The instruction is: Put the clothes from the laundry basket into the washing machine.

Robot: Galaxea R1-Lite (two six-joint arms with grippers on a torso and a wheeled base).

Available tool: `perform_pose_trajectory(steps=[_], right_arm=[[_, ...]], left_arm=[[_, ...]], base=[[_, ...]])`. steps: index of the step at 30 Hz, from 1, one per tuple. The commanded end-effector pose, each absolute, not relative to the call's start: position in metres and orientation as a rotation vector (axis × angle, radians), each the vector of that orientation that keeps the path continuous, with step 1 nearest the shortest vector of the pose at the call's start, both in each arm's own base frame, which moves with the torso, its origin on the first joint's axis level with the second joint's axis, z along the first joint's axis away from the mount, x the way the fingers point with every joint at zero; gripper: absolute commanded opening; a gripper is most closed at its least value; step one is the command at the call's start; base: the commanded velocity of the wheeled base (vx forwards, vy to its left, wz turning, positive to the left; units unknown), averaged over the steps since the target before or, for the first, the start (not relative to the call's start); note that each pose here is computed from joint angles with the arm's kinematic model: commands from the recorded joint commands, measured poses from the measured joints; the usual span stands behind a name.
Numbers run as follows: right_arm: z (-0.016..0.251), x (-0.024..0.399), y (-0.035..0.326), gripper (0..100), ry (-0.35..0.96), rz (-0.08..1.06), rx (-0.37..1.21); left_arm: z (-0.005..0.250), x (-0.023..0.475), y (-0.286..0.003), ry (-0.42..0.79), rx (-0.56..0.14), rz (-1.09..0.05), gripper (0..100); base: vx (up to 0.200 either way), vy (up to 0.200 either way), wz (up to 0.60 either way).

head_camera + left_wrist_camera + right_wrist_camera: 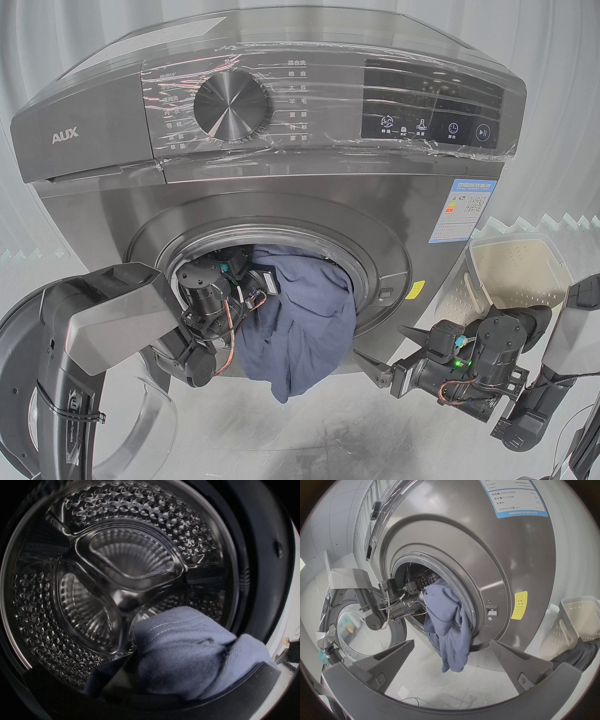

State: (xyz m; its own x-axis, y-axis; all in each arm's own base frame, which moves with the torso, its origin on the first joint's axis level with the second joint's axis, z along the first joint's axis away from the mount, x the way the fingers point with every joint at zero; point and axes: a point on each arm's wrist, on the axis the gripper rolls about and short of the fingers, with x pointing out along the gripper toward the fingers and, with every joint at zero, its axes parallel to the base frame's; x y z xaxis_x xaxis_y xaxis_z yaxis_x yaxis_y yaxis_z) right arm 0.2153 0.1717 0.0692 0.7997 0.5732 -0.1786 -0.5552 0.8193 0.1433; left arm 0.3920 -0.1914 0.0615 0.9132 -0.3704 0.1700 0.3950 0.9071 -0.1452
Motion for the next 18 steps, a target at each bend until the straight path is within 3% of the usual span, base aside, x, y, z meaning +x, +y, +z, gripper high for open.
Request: perform_pose_trajectory(steps=[1, 14, 18], right_arm=[[0.068, 0.215, 0.173, 100, 0.222, 0.612, 0.084], [0.067, 0.214, 0.175, 100, 0.225, 0.616, 0.082], [0.066, 0.214, 0.175, 100, 0.227, 0.616, 0.081]], left_arm=[[0.046, 0.406, -0.194, -0.122, -0.173, -0.379, 0], [0.043, 0.44, -0.208, -0.119, -0.173, -0.36, 0], [0.046, 0.459, -0.213, -0.123, -0.166, -0.299, 0]], base=[[0.0, 0.0, 0.0], [0.0, 0.0, 0.0], [0.0, 0.0, 0.0]])
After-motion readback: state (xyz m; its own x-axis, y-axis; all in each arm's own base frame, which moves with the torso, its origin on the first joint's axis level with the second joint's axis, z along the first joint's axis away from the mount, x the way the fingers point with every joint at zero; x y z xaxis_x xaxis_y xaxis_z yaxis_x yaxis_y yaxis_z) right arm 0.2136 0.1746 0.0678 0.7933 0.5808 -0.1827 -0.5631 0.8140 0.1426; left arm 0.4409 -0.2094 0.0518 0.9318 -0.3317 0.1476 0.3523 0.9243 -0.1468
